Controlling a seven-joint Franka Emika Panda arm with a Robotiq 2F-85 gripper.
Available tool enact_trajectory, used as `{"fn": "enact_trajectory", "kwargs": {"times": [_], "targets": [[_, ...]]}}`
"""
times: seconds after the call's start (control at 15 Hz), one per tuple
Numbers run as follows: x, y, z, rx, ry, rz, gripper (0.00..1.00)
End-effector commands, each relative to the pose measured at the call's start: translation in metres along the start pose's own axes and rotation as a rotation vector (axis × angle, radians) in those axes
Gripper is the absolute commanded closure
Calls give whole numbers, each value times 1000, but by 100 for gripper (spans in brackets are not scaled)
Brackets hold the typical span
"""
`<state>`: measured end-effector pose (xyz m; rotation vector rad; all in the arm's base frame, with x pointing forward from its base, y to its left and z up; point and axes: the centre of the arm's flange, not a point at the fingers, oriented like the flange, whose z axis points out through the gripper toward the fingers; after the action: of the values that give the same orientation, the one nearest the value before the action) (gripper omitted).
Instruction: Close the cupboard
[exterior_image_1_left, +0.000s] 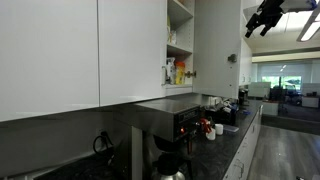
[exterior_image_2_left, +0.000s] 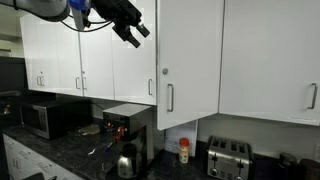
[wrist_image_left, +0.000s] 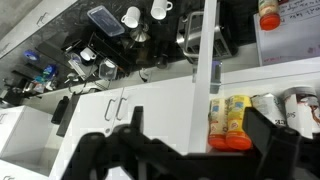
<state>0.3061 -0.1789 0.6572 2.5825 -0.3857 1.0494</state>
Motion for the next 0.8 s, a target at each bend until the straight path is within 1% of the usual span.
{"fn": "enact_trajectory", "kwargs": {"times": [0.0,0.53,0.73], "targets": [[0,0,0,0,0,0,0],[0,0,0,0,0,0,0],[2,1,-4,20,11,19,0]]}}
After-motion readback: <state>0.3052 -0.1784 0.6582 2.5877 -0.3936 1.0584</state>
